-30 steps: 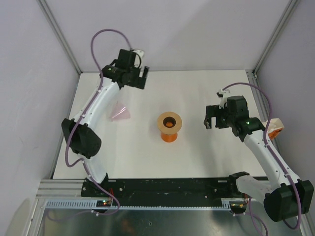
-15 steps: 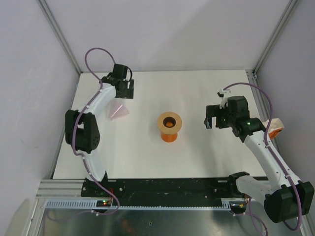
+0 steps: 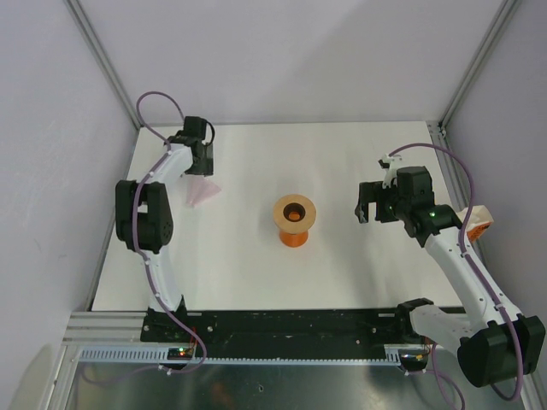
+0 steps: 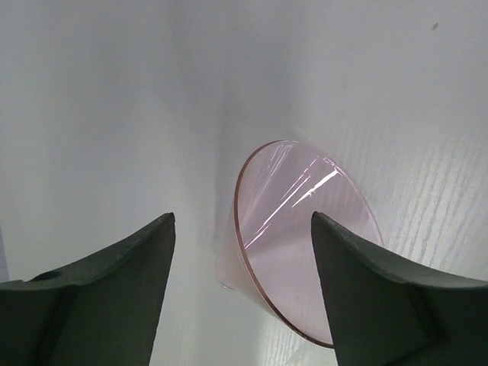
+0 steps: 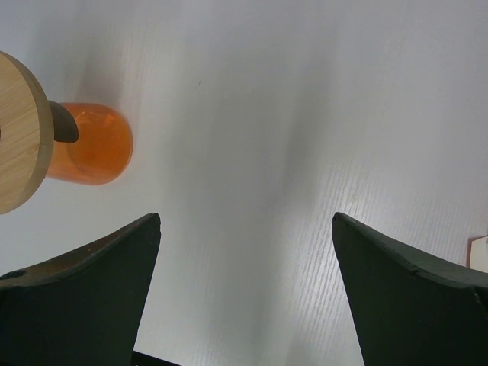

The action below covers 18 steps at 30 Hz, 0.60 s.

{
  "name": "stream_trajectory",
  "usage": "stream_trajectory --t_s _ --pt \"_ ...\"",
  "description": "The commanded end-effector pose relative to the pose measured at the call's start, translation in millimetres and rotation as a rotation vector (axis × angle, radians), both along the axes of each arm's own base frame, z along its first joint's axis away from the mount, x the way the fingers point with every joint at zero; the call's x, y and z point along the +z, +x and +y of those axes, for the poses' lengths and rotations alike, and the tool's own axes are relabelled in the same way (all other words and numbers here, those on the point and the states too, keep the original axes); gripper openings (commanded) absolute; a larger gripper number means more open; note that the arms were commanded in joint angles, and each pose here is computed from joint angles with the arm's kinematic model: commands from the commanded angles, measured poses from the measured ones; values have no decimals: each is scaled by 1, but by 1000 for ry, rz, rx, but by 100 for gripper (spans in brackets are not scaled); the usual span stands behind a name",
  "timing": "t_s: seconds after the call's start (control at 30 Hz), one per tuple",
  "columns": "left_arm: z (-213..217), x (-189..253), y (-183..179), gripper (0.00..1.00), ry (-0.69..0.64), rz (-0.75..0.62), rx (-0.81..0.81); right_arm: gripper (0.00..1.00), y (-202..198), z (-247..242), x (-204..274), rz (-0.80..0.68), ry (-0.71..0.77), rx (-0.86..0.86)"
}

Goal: Place the coffee filter in the dripper

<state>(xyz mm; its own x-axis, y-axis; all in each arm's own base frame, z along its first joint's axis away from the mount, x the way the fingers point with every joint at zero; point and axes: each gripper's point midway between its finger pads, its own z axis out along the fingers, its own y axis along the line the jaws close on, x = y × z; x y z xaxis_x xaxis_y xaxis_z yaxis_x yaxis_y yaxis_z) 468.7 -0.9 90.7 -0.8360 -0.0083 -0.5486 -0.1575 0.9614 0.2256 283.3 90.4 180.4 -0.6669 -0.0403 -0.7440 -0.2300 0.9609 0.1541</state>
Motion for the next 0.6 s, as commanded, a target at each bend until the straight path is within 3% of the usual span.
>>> stream_trajectory --t_s 0.0,0.17,0.57 --pt "0 18 2 72 -2 -54 -21 99 3 1 8 -43 17 11" --pt "3 18 -25 65 -9 -32 -40 99 4 1 9 -46 23 9" --pt "18 24 -71 35 68 14 -144 99 6 1 11 -45 55 10"
